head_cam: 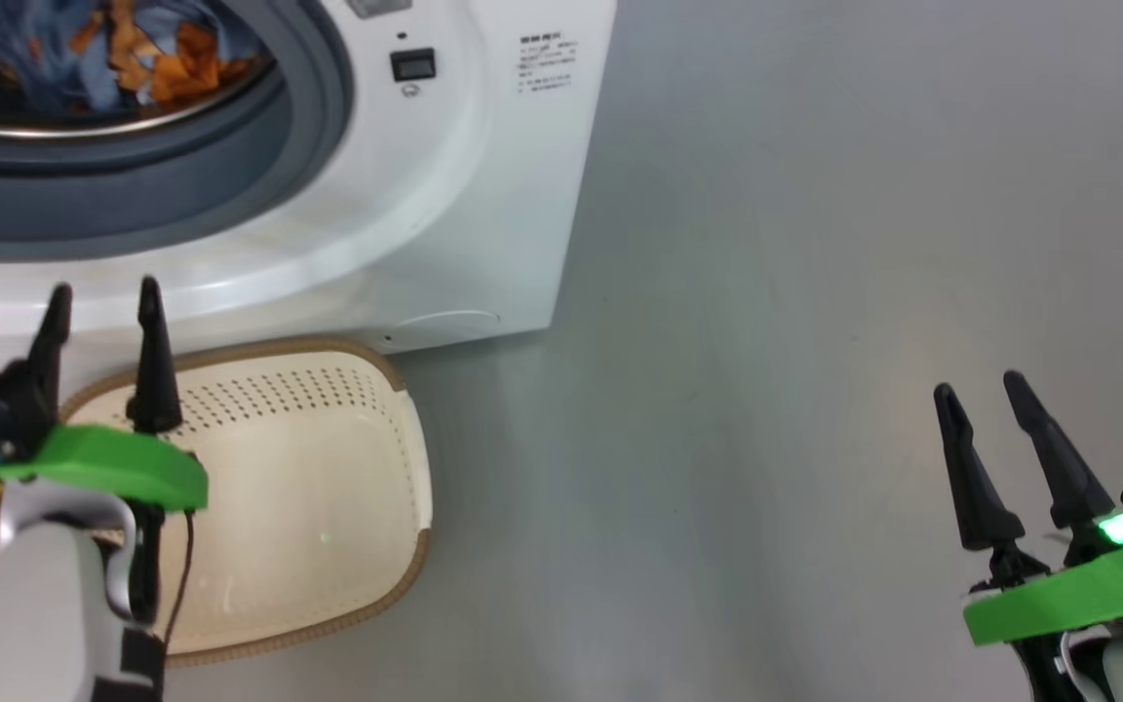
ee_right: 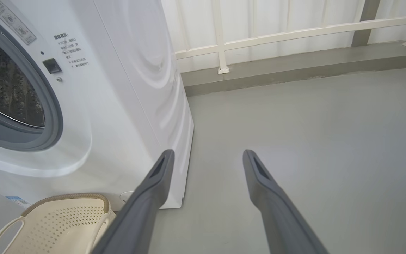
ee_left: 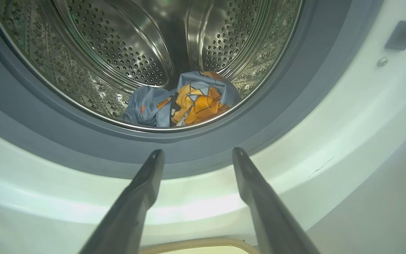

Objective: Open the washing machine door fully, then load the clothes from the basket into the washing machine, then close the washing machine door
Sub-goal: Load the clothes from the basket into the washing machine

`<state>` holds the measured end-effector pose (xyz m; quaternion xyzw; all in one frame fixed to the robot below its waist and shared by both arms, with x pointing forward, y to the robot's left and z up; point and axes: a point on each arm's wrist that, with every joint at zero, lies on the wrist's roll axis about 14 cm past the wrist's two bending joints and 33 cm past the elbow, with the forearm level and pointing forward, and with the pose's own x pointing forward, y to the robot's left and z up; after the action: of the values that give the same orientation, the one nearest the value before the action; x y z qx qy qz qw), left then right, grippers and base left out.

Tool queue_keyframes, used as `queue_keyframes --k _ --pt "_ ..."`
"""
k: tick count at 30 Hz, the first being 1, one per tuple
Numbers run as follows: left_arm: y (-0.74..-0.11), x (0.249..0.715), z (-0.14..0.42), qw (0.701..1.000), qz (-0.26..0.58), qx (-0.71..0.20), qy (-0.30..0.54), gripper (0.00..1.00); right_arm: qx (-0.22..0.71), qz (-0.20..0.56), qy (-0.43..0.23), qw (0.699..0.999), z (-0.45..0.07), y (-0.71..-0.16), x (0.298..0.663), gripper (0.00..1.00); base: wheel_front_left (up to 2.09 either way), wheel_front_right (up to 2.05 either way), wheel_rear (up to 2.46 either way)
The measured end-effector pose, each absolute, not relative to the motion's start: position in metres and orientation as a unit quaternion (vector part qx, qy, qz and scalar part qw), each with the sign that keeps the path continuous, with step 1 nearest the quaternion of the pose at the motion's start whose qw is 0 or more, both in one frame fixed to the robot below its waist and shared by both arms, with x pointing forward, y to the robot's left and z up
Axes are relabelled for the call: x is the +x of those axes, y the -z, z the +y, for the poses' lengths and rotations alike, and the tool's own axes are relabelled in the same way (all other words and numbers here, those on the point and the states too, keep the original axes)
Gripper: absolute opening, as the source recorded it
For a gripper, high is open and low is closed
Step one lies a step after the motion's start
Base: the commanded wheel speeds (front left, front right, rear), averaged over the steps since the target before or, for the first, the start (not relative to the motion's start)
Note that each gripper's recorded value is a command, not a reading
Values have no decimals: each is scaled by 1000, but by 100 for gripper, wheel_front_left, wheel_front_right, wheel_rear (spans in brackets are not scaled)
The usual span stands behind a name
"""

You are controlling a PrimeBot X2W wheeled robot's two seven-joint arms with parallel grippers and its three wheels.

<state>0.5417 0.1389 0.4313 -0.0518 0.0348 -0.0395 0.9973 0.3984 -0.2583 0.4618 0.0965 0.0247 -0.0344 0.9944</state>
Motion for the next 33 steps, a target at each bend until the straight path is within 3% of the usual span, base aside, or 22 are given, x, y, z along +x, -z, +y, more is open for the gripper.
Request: queue_keyframes --k 33 --pt "-458 391 200 998 30 -49 -30 100 98 3 9 995 -247 -486 340 100 0 0 0"
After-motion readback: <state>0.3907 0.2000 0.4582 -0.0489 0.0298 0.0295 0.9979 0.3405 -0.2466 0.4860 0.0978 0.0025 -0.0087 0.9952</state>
